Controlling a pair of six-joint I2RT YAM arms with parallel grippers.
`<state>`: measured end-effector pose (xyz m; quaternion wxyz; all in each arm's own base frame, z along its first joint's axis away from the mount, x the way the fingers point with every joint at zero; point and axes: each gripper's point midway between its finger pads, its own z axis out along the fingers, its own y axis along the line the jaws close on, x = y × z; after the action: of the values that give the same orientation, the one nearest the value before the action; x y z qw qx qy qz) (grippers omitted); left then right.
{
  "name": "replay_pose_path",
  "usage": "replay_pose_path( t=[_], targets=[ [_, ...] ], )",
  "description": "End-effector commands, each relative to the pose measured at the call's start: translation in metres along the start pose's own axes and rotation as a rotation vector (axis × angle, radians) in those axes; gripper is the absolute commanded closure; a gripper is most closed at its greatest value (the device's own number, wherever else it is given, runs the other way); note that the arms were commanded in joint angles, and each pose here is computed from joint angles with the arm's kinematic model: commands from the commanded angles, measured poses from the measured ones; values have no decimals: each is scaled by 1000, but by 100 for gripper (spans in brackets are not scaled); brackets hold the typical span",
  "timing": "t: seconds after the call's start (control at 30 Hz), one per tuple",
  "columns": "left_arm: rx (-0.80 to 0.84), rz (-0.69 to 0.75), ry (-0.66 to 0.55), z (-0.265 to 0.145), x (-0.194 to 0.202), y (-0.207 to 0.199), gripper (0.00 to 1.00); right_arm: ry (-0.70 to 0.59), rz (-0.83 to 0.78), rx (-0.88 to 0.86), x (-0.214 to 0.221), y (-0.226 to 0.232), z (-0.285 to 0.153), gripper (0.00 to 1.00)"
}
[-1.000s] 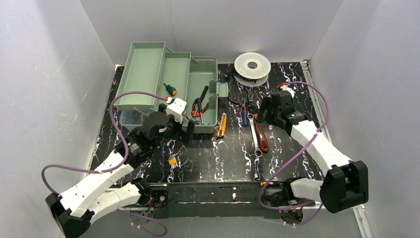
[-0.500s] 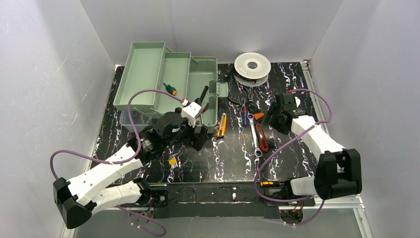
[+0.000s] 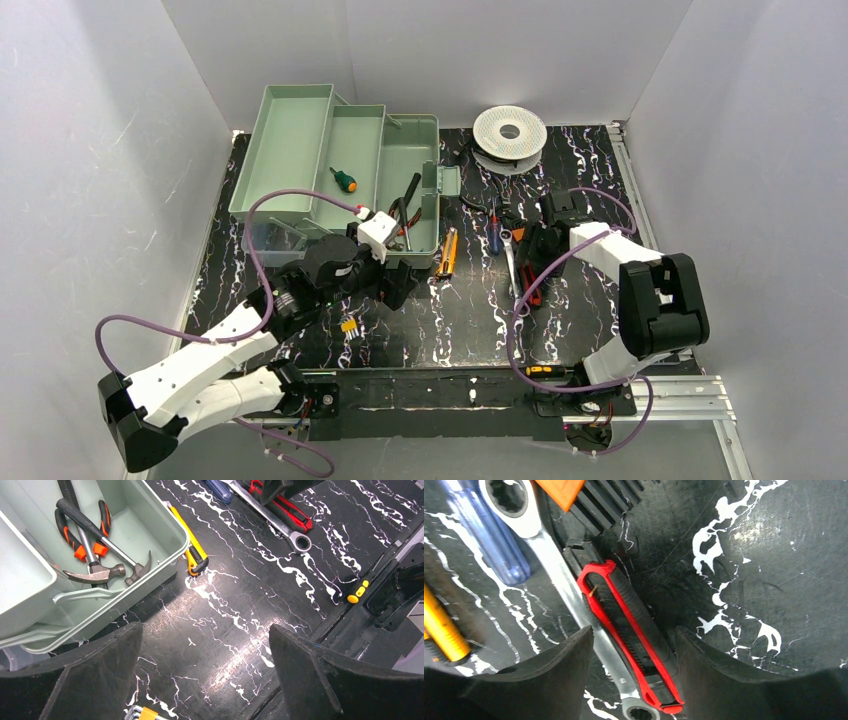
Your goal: Pack the tool kit
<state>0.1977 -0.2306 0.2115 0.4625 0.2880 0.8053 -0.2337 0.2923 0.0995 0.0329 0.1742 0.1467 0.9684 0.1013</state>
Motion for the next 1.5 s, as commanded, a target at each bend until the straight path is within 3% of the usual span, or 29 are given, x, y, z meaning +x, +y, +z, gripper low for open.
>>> replay_pose_path(
  t=[0.0,0.13,0.2,0.3,0.47,0.57,0.8,0.9,1.0,1.2,1.47],
  targets=[
    [14,4,-33,-9,-5,-2,2,-21,-78,110,-1,-9,6,35],
    [13,1,-35,-10,-5,-2,2,-17,-123,233,2,-14,13,40],
    [13,-1,-35,-11,-5,-2,2,-34,-134,287,0,-16,14,54],
    [12,-4,-38,-12,-5,-2,2,-58,-137,318,-3,-18,15,65],
    [8,-4,-36,-13,-6,-1,2,-39,-135,293,-1,-14,21,66],
    [16,-10,-28,-10,-5,-3,2,23,-150,233,7,-1,27,55],
    [42,-35,-14,-8,-5,-9,2,53,-165,199,9,5,27,47],
    [39,-42,-12,-8,-2,-9,2,55,-166,194,10,5,26,51],
    [38,-45,-4,-7,0,-8,2,-7,-152,156,3,11,14,61],
    [54,-52,24,1,1,-13,2,-235,-126,37,-30,30,-53,64],
    [129,-75,57,35,-8,-32,2,-451,-90,-378,-37,85,-147,64]
  ],
)
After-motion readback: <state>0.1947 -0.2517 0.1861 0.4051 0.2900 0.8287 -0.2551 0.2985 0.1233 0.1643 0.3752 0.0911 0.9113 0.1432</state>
